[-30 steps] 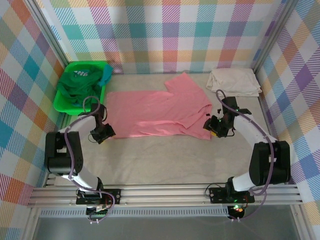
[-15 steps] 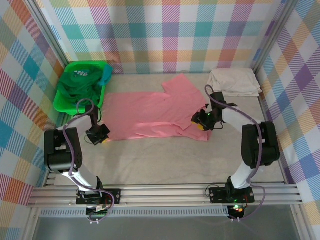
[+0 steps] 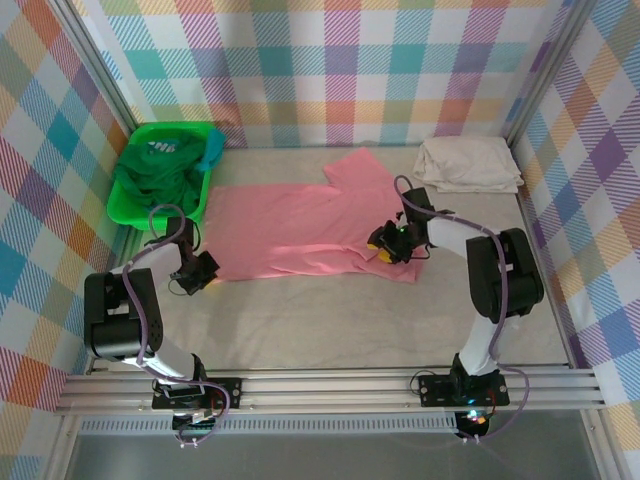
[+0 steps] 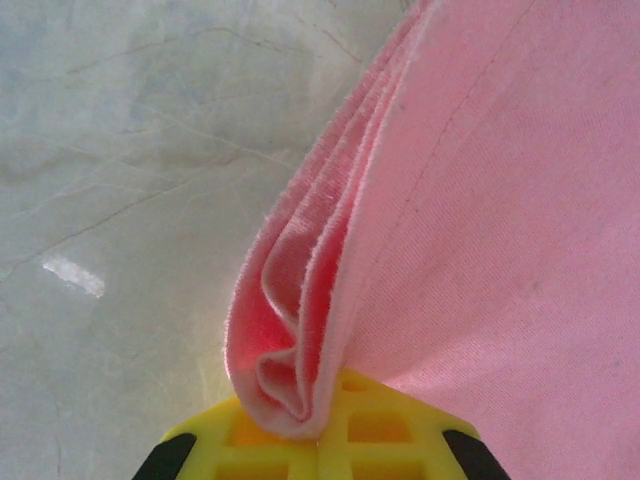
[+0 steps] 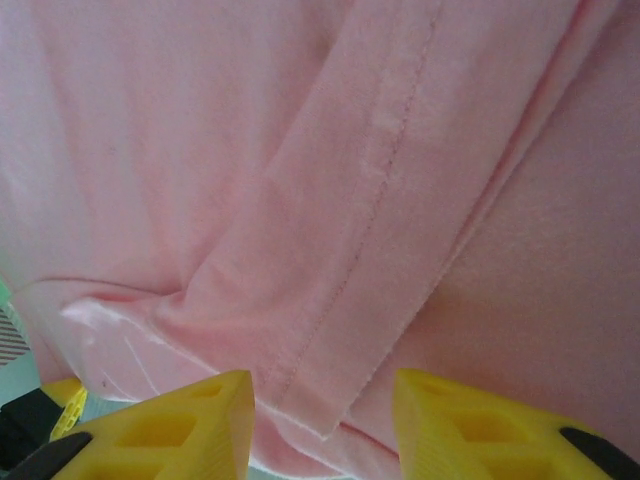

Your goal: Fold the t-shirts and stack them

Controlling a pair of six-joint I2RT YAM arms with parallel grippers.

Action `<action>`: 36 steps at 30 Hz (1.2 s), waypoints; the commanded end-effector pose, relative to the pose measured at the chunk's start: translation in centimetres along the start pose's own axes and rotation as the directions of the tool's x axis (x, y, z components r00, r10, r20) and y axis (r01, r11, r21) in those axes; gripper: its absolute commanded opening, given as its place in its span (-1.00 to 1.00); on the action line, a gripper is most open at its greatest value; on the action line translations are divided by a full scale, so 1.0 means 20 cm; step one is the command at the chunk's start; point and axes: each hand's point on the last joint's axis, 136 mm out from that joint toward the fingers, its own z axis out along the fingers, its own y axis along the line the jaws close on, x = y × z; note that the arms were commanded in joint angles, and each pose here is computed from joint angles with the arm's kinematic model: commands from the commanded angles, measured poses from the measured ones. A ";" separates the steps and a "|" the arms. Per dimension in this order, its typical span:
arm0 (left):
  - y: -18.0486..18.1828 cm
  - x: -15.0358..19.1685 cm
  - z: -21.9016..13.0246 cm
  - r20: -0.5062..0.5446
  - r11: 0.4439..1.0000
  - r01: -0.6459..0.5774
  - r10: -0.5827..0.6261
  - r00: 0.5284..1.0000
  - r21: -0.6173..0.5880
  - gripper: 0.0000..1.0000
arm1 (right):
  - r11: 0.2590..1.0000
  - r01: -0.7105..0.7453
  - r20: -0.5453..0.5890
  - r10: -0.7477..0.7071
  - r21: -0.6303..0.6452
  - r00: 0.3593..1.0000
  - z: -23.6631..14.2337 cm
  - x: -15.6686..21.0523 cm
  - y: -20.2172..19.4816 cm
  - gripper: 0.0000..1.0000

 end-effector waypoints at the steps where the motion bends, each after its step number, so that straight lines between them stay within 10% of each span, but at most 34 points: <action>1: 0.01 0.08 0.05 -0.066 1.000 0.022 -0.021 0.998 0.018 -1.00 | 1.000 -0.006 0.007 0.006 -0.021 1.000 0.02 0.00 0.06 -0.17; 14: 0.01 0.08 0.04 -0.053 1.000 0.009 -0.007 0.999 0.024 -1.00 | 1.000 -0.013 0.041 0.014 -0.027 0.999 0.11 -0.02 0.09 -0.64; 36: 0.01 0.09 0.05 -0.048 0.999 -0.003 0.004 0.999 0.032 -1.00 | 0.999 -0.038 0.079 0.038 -0.012 0.996 0.08 0.03 0.04 -0.36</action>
